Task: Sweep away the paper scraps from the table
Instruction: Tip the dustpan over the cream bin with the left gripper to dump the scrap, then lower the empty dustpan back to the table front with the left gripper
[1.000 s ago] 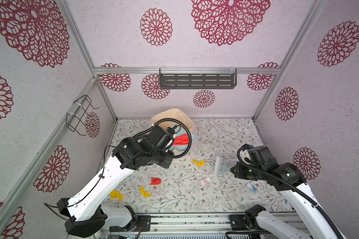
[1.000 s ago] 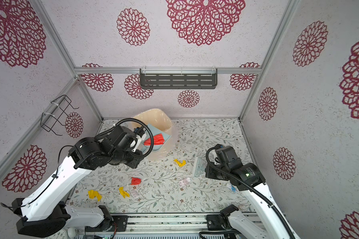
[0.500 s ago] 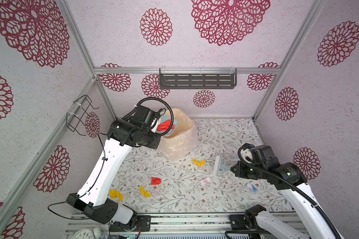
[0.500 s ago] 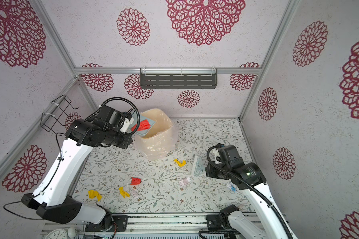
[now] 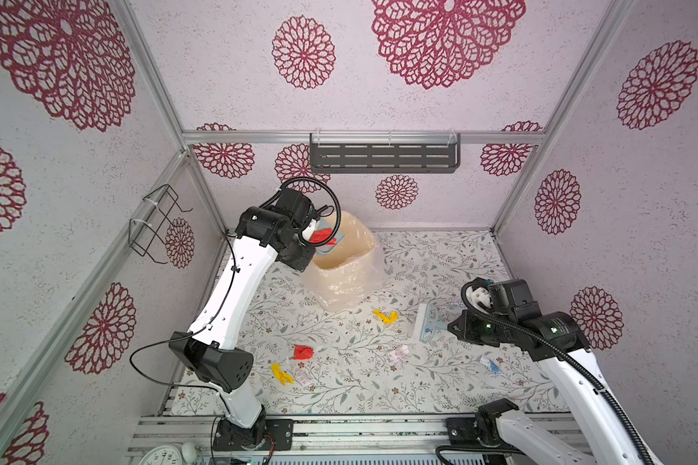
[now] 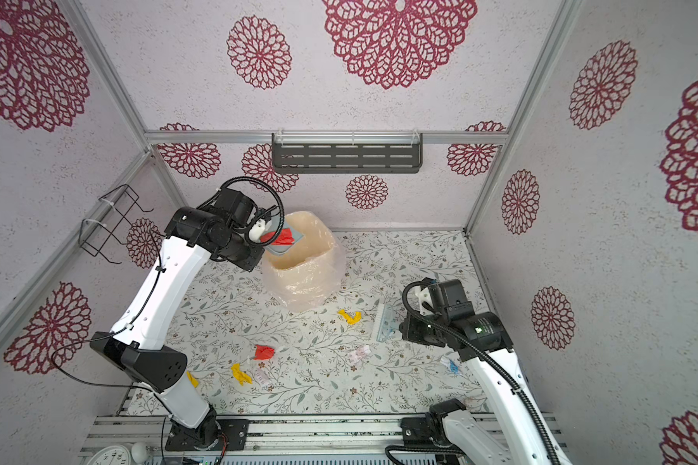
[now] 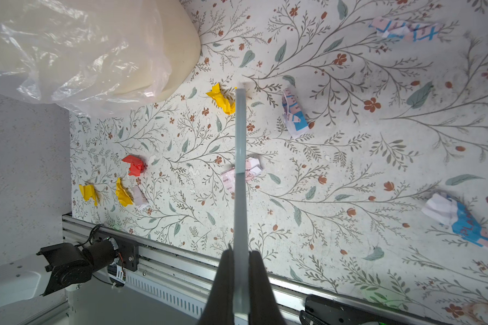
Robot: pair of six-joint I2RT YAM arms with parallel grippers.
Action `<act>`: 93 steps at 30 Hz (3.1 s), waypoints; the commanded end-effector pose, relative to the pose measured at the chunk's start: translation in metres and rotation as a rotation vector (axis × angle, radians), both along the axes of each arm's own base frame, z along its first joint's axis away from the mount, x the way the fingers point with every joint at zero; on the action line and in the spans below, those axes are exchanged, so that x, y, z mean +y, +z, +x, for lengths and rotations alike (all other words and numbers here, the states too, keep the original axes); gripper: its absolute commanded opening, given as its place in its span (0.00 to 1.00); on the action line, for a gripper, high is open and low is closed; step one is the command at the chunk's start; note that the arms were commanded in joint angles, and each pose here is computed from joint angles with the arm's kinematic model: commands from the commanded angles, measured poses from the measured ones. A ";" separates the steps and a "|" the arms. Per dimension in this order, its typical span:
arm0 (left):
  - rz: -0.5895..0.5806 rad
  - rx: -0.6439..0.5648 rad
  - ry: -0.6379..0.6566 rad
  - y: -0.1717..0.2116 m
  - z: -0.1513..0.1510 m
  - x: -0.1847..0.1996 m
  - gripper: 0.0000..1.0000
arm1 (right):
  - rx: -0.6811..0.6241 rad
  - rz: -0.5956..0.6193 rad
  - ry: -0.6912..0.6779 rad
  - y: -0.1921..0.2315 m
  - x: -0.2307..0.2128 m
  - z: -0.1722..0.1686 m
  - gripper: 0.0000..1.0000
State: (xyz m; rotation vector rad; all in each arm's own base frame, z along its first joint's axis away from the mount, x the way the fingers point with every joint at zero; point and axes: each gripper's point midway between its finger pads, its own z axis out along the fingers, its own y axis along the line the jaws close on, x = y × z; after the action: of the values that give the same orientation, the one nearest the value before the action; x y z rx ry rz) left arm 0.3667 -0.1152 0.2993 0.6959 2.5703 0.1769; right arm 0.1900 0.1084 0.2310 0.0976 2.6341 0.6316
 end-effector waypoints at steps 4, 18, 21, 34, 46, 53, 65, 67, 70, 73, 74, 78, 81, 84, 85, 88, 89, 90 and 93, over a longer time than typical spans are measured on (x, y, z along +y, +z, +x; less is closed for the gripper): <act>0.156 -0.038 -0.065 0.002 0.011 0.004 0.00 | -0.008 0.020 0.039 0.001 0.001 0.004 0.00; 0.680 -0.224 -0.185 0.022 0.036 -0.003 0.00 | 0.007 0.037 0.045 0.000 0.002 0.008 0.00; 0.832 -0.250 -0.216 0.022 0.041 -0.004 0.00 | 0.008 0.033 0.047 0.000 0.002 0.008 0.00; 0.931 -0.328 -0.229 0.041 0.040 -0.007 0.00 | 0.007 0.039 0.046 0.000 0.002 0.007 0.00; 0.572 -0.425 -0.132 0.074 0.017 -0.028 0.00 | 0.003 -0.002 0.049 0.000 -0.003 0.006 0.00; 0.247 -0.380 -0.171 0.069 -0.026 -0.067 0.00 | 0.009 -0.063 0.069 -0.002 -0.010 0.006 0.00; -0.049 -0.102 -0.266 -0.002 -0.130 -0.130 0.00 | 0.017 -0.191 0.136 -0.009 -0.008 0.005 0.00; -0.080 -0.050 -0.276 -0.016 -0.147 -0.137 0.00 | 0.019 -0.220 0.155 -0.012 -0.005 0.005 0.00; -0.124 0.034 -0.268 -0.039 -0.170 -0.140 0.00 | 0.017 -0.260 0.182 -0.016 0.000 0.005 0.00; -0.149 0.108 -0.237 -0.065 -0.190 -0.134 0.00 | 0.012 -0.283 0.199 -0.018 0.005 0.006 0.00; -0.162 0.132 -0.218 -0.074 -0.196 -0.132 0.00 | 0.011 -0.287 0.203 -0.019 0.006 0.007 0.00; -0.201 0.210 -0.183 -0.107 -0.221 -0.131 0.00 | 0.015 -0.304 0.229 -0.022 0.011 0.009 0.00; -0.221 0.253 -0.166 -0.128 -0.234 -0.134 0.00 | 0.021 -0.348 0.251 -0.025 0.011 0.010 0.00; -0.242 0.296 -0.155 -0.151 -0.242 -0.140 0.00 | 0.016 -0.372 0.269 -0.023 0.013 0.014 0.00; -0.235 0.308 -0.150 -0.159 -0.245 -0.140 0.00 | 0.011 -0.373 0.272 -0.022 0.014 0.015 0.00; -0.209 0.343 -0.138 -0.179 -0.251 -0.137 0.00 | 0.008 -0.386 0.288 -0.023 0.019 0.018 0.00; -0.206 0.356 -0.136 -0.184 -0.253 -0.136 0.00 | 0.006 -0.391 0.293 -0.024 0.020 0.019 0.00; -0.205 0.362 -0.136 -0.188 -0.255 -0.136 0.00 | 0.007 -0.397 0.298 -0.025 0.022 0.020 0.00; -0.210 0.371 -0.127 -0.197 -0.256 -0.135 0.00 | 0.006 -0.418 0.316 -0.028 0.026 0.022 0.00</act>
State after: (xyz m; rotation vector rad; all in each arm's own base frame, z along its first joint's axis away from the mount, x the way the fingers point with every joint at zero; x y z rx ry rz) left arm 0.1102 -0.2356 0.1039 0.9118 2.8320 -0.1975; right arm 0.2047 0.1328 0.1955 -0.4125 2.7893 0.2015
